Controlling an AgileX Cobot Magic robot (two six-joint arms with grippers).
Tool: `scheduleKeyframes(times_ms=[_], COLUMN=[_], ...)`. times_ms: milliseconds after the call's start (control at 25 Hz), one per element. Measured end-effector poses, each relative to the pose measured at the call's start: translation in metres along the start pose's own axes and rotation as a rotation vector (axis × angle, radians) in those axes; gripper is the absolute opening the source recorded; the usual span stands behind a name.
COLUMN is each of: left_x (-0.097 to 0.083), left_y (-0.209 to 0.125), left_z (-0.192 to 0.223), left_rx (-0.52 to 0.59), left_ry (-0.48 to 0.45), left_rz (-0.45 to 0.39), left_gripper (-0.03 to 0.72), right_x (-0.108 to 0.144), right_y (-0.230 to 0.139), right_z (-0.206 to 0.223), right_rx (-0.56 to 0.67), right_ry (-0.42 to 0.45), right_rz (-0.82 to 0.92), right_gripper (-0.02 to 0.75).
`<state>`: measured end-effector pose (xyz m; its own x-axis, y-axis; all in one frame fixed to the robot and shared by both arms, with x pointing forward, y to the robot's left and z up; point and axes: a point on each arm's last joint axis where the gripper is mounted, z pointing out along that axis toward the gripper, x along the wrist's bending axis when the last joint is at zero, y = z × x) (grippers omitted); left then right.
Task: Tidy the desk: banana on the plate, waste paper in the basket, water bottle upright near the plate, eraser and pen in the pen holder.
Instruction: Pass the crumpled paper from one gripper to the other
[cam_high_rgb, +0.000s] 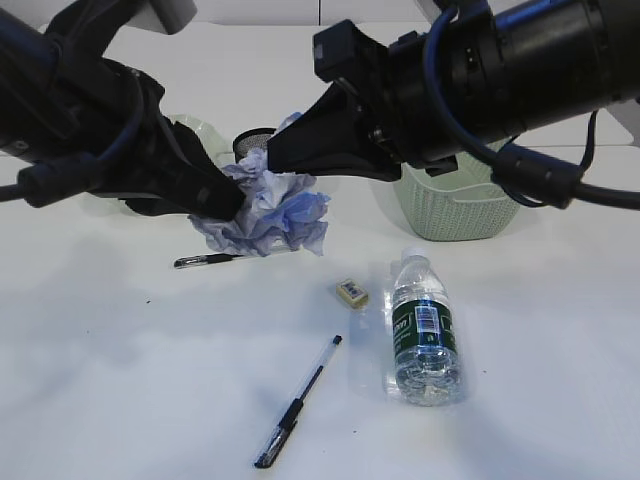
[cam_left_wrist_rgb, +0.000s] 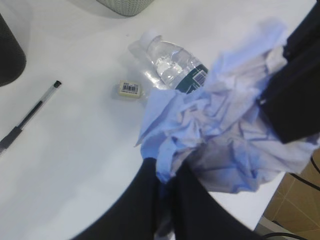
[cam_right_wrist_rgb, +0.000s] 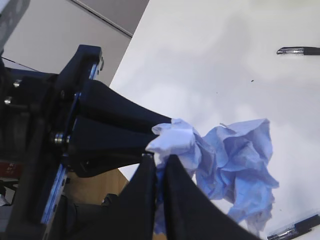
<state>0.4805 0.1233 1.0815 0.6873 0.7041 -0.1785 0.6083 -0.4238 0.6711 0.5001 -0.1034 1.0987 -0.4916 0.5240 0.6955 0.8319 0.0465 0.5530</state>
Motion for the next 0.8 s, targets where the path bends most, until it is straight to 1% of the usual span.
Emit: scheduleKeyframes(times_ms=[280, 400, 480, 800], left_x=[0.0001, 0.0002, 0.0002, 0.0002], left_y=[0.0002, 0.0004, 0.0004, 0.0004], left_z=[0.0, 0.0, 0.0, 0.0], left_rx=[-0.002, -0.004, -0.004, -0.004], left_ry=[0.001, 0.002, 0.002, 0.002], left_rz=[0.0, 0.0, 0.0, 0.0], left_gripper=[0.03, 0.047, 0.073, 0.263], right_x=[0.0003, 0.0005, 0.0007, 0.001], right_y=[0.0004, 0.0009, 0.0009, 0.001], right_z=[0.0, 0.0, 0.0, 0.0], right_rx=[-0.005, -0.009, -0.01, -0.011], right_ry=[0.003, 0.006, 0.007, 0.012], right_rz=[0.005, 0.01, 0.012, 0.016], right_gripper=[0.008, 0.007, 0.007, 0.007])
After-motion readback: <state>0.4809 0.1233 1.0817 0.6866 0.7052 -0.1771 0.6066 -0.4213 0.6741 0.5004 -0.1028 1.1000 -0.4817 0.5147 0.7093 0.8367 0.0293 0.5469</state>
